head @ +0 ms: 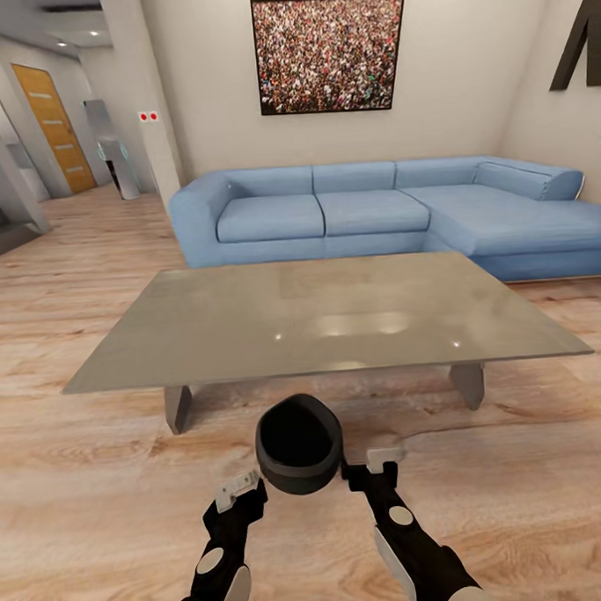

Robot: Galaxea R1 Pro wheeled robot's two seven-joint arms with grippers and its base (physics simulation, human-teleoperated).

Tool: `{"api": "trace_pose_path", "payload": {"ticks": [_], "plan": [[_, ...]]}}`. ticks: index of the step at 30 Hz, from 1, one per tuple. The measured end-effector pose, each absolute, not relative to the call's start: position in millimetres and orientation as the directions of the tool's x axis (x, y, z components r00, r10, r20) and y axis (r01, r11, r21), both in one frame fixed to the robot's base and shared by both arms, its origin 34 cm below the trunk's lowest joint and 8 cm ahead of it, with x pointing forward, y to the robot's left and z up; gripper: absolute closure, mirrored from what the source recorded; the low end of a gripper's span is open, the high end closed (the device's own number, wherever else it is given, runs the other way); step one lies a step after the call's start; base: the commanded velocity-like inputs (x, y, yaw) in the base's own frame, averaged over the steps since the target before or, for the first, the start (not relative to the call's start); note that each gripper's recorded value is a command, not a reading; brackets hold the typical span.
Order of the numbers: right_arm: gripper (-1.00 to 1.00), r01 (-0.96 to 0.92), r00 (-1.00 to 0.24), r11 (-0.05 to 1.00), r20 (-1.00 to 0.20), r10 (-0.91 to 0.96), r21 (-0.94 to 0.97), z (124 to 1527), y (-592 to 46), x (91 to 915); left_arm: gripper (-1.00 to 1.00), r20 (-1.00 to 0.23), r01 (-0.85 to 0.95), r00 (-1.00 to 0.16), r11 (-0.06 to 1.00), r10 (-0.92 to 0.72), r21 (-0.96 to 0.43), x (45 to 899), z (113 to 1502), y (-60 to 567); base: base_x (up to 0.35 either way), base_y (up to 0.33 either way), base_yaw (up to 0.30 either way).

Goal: Place each of the two pumpkins and all three candles from the living room inside a cabinet in the living room (use any cabinet), then make sure every cabinet is closed, and position the cauldron so it is next to a table in the living room.

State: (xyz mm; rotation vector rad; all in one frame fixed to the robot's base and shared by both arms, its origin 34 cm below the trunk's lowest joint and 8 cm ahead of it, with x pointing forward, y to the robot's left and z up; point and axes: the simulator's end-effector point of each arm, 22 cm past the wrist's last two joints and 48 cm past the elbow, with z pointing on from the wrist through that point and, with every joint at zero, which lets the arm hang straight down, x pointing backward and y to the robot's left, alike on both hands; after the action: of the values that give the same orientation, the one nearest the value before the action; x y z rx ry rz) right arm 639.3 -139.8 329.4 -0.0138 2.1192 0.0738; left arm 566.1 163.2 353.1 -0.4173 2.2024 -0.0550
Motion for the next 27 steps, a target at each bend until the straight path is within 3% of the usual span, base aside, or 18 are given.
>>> {"api": "trace_pose_path", "payload": {"ticks": [5, 17, 27], "plan": [[-1.00, -0.040, -0.522, 0.998, -0.853, 0.020, 0.048, 329.6, -139.8, 639.3, -1.00, -0.761, -0.278, -0.566, 0.943, -0.316, -0.185, 565.9, 353.1, 163.1, -0.208, 0.000, 0.000], [-1.00, -0.044, -0.553, 0.998, -0.833, 0.006, 0.036, 322.4, -141.0, 626.8, -1.00, -0.766, -0.261, -0.567, 0.948, -0.303, -0.182, 564.2, 359.6, 157.6, -0.015, 0.000, 0.000], [-1.00, -0.057, -0.661, 0.998, -0.750, -0.028, 0.013, 313.4, -142.1, 610.0, -1.00, -0.736, -0.230, -0.623, 0.961, -0.267, -0.154, 556.9, 364.2, 151.2, 0.000, 0.000, 0.000]]}}
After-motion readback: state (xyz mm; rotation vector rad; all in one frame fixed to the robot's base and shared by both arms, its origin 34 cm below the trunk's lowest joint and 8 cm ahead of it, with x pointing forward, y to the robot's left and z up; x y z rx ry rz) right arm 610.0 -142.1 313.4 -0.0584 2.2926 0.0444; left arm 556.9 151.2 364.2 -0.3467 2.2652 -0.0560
